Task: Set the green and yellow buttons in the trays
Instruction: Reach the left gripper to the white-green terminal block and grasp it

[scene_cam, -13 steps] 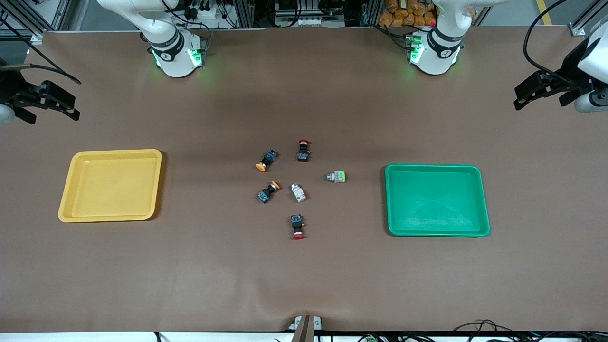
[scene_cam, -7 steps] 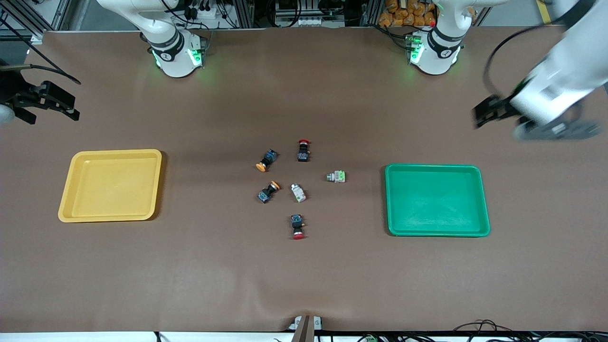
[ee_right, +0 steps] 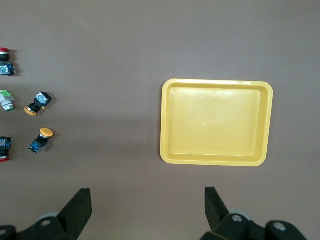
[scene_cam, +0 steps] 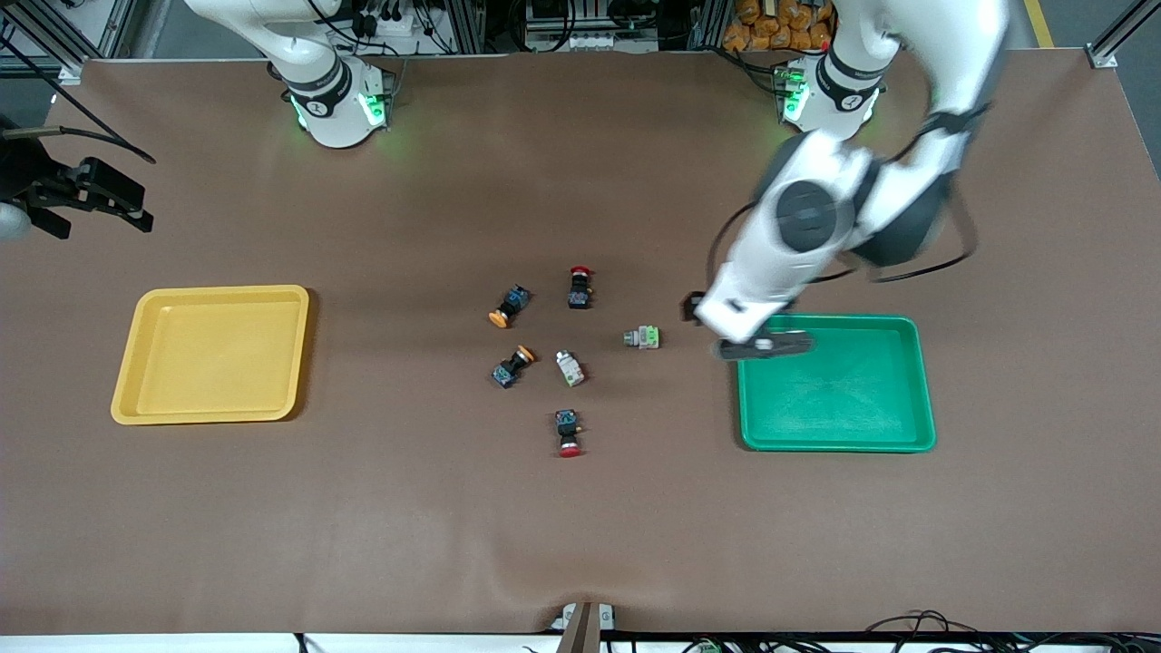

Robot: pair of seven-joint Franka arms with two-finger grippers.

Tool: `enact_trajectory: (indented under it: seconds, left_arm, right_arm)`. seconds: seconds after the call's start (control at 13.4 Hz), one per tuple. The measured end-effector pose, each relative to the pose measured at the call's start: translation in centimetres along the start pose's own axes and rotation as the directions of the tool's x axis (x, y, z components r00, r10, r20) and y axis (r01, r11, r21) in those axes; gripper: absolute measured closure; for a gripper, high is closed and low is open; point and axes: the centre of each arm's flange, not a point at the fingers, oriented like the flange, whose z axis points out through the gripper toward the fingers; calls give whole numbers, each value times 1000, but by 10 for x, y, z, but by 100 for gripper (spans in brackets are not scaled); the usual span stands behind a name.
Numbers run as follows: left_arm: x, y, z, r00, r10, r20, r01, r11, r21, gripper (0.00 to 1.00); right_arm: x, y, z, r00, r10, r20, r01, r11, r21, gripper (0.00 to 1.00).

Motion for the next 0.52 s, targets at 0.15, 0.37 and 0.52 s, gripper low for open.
enact_trajectory:
  seconds: [0.15, 0.37, 0.52]
  left_arm:
    - [-16, 35, 49, 1000, -8, 5, 8, 1000, 22, 0]
    - [-34, 75, 112, 999, -38, 6, 38, 999, -20, 0]
    - [-37, 84, 136, 999, -49, 3, 49, 998, -46, 0]
  right_arm:
    - [2, 0, 4, 1000, -1, 7, 1, 1000, 0, 0]
    - [17, 0, 30, 999, -5, 52, 5, 1000, -1, 0]
    - [23, 2, 40, 998, -3, 67, 3, 1000, -1, 0]
